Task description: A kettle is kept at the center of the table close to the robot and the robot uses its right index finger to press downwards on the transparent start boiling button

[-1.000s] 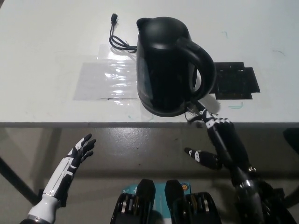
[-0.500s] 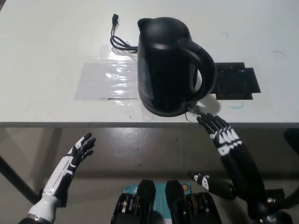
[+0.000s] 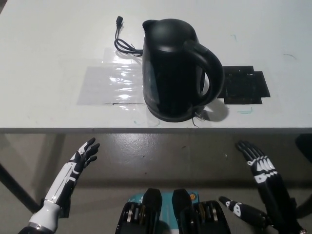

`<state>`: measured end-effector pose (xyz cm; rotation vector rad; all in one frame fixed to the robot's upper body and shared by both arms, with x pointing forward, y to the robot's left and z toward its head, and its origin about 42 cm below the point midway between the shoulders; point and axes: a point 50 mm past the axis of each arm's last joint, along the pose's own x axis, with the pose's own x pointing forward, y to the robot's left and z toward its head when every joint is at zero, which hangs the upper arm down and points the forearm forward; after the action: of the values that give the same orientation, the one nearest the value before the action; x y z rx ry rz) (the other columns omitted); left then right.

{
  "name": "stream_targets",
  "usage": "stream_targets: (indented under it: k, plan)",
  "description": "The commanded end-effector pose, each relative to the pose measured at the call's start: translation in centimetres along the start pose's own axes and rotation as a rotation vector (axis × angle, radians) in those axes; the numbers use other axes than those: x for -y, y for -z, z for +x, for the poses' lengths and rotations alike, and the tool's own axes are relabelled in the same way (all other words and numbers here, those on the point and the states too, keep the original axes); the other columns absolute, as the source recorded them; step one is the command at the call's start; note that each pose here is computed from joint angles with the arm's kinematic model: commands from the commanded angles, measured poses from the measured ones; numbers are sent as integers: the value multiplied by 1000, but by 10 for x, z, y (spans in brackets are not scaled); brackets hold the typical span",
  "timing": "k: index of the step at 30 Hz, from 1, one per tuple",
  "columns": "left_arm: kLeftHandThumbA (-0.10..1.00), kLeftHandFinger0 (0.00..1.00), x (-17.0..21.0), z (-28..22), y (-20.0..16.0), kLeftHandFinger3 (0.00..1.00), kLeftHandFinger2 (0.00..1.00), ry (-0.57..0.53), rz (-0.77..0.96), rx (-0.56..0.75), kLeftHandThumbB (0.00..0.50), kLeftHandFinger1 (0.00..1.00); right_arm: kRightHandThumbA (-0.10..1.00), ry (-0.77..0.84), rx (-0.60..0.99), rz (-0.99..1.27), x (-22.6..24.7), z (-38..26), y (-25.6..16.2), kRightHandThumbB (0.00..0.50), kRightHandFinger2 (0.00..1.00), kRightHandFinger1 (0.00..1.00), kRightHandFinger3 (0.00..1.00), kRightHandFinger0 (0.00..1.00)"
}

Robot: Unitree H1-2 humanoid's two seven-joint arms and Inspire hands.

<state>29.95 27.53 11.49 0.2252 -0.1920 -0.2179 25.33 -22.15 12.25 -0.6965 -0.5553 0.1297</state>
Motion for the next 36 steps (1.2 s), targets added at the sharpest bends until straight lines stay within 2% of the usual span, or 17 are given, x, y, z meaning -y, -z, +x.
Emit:
stream_targets:
  k: [1, 7, 8, 9, 10, 11, 12, 13, 14, 18, 25, 26, 27, 28, 29, 30, 36]
  plan:
    - [1000, 1000, -5, 4, -9, 1000, 1000, 17, 21, 49, 335, 1000, 1000, 128, -10, 70, 10, -4, 12, 368, 1000, 1000, 1000, 1000]
    - [1000, 1000, -4, 4, -9, 1000, 1000, 15, 16, 46, 355, 1000, 1000, 147, -92, 118, -1, -7, 36, 348, 1000, 1000, 1000, 995]
    - [1000, 1000, -4, 4, -9, 1000, 1000, 16, 14, 45, 355, 1000, 1000, 151, -94, 117, -2, -7, 38, 357, 1000, 965, 1000, 948]
    - [1000, 1000, -4, 4, -9, 1000, 1000, 18, 15, 43, 350, 1000, 1000, 157, -97, 124, -4, -6, 39, 362, 1000, 819, 1000, 823]
    - [1000, 1000, -4, 3, -8, 1000, 1000, 16, 16, 42, 342, 1000, 1000, 160, -104, 138, -4, -5, 40, 383, 896, 634, 1000, 654]
    - [1000, 1000, -3, 2, -8, 1000, 1000, 17, 18, 42, 342, 1000, 1000, 161, -111, 151, -4, -5, 40, 346, 681, 403, 1000, 436]
    - [1000, 1000, -3, 2, -8, 1000, 1000, 17, 16, 41, 343, 1000, 1000, 160, -109, 146, -4, -5, 40, 347, 617, 331, 1000, 344]
    - [1000, 1000, -3, 2, -7, 1000, 1000, 17, 18, 41, 343, 1000, 1000, 158, -109, 129, -4, -6, 40, 357, 345, 69, 1000, 108]
    - [1000, 1000, -2, 1, -7, 1000, 1000, 16, 14, 38, 338, 1000, 1000, 166, -118, 137, -5, -7, 40, 382, 32, 3, 1000, 4]
    - [1000, 1000, -1, -1, -5, 1000, 1000, 12, 4, 35, 334, 1000, 1000, 168, -125, 156, -10, -7, 37, 375, 27, 0, 1000, 0]
    - [1000, 1000, 0, -4, -2, 1000, 1000, 12, 10, 29, 335, 1000, 1000, 129, -129, 190, -16, -8, 38, 338, 112, 0, 1000, 0]
    - [1000, 1000, 0, -6, -1, 1000, 1000, 10, 10, 26, 337, 1000, 1000, 116, -131, 191, -17, -10, 38, 339, 192, 39, 1000, 20]
    - [1000, 1000, 0, -7, -1, 1000, 1000, 9, 12, 26, 329, 1000, 1000, 108, -127, 188, -17, -9, 38, 322, 404, 222, 1000, 172]
    - [1000, 1000, 0, -7, -1, 1000, 1000, 9, 16, 27, 327, 1000, 1000, 97, -123, 185, -18, -9, 38, 324, 444, 253, 1000, 232]
    - [1000, 1000, -1, -8, 0, 1000, 1000, 4, 14, 27, 318, 1000, 1000, 76, -127, 215, -19, -8, 38, 331, 860, 661, 1000, 593]
    - [1000, 1000, -2, -9, 0, 1000, 1000, 3, 14, 28, 315, 1000, 1000, 46, -134, 238, -21, -7, 39, 349, 1000, 1000, 1000, 1000]
    - [1000, 1000, -3, -17, 3, 1000, 1000, -4, 6, 11, 321, 1000, 1000, -6, -160, 276, -23, -12, 43, 383, 1000, 1000, 1000, 1000]
